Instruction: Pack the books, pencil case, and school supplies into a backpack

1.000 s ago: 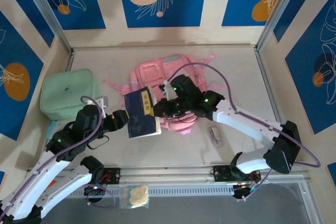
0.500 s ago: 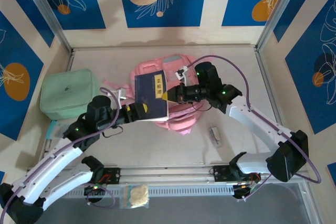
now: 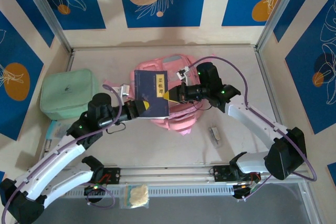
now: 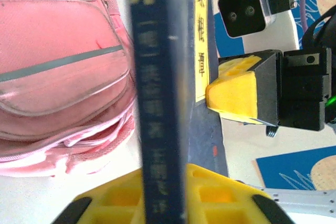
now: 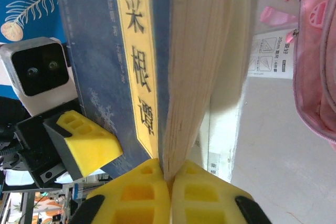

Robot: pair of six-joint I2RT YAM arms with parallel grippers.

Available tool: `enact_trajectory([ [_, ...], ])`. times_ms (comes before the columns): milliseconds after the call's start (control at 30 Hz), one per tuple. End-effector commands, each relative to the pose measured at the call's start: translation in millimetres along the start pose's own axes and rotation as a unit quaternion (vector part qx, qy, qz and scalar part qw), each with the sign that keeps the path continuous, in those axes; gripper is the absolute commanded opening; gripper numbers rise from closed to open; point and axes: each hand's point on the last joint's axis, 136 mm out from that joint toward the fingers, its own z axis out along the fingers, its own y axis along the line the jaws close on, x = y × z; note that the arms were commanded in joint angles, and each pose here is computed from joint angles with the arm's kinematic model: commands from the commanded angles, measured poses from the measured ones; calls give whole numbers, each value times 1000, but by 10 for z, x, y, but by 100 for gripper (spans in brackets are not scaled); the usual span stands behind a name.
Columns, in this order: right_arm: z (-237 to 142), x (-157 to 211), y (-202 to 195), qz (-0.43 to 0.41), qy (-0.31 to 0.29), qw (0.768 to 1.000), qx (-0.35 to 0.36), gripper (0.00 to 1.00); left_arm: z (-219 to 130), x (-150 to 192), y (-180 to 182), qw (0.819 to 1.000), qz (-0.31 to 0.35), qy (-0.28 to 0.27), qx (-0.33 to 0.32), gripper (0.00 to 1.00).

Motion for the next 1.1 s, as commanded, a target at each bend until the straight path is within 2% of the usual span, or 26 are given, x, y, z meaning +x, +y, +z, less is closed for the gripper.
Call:
enact_trajectory([
  [0,-20,41,1,-12,6,1000,-6,18,-39,-163,-272,999,20,-22,44,3],
  [100,-71,81,-88,0,1,1000,5,46,-5,-226,-363,998,18,-26,60,0],
  [167,-113,120,-152,13,-3,1000,8,59,12,-285,-481,995,14,-34,88,0],
  [233,-145,160,-182,24,-3,1000,1,69,31,-328,-560,993,8,-39,109,0],
  [333,-162,202,-69,24,1,998,-51,83,55,-356,-672,990,5,-37,133,0],
  [400,-143,209,-22,31,9,997,-74,88,76,-354,-748,988,6,-34,148,0],
  [567,-135,174,216,13,11,990,-141,88,118,-350,-808,987,5,-29,157,0],
  [733,-224,154,423,-11,2,986,-165,80,132,-317,-659,992,12,-29,120,0],
  [833,-264,160,404,-16,-12,989,-146,70,139,-282,-474,998,22,-20,63,0],
  [900,-277,170,384,-16,-15,991,-135,63,152,-269,-439,998,22,-18,57,0],
  [1067,-285,144,325,-13,-22,993,-116,38,205,-218,-332,999,20,-6,37,0],
])
